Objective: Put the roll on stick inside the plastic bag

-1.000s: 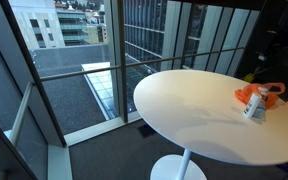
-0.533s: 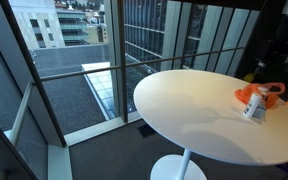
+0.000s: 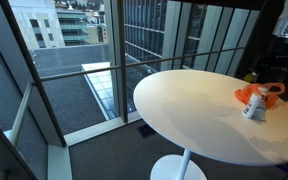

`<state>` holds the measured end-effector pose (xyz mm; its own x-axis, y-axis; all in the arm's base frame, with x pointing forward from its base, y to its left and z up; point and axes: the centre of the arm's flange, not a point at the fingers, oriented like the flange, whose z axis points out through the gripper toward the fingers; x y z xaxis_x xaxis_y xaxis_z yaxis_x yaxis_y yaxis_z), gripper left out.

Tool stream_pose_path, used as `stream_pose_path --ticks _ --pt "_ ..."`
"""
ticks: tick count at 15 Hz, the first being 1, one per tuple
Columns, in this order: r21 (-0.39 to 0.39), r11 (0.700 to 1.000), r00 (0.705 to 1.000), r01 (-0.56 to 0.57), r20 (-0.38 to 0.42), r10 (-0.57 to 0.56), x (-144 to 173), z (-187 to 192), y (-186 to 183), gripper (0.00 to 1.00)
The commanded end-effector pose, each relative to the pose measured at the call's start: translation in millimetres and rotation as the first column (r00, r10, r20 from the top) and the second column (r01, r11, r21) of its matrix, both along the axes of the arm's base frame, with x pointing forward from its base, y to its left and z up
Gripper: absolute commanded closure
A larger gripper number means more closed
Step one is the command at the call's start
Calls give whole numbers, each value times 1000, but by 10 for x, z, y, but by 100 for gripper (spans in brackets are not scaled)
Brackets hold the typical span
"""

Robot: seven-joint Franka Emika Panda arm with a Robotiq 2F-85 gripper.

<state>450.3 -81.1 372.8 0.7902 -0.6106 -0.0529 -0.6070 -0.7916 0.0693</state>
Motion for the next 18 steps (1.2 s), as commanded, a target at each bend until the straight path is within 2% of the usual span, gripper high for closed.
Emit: stream_pose_path --ticks 1,8,18 --pt "22 998 997 61 45 -61 184 -143 -157 0" --pt "5 991 988 131 81 -131 294 -464 -372 0" --pt "-55 980 981 192 49 -189 282 -834 -592 0"
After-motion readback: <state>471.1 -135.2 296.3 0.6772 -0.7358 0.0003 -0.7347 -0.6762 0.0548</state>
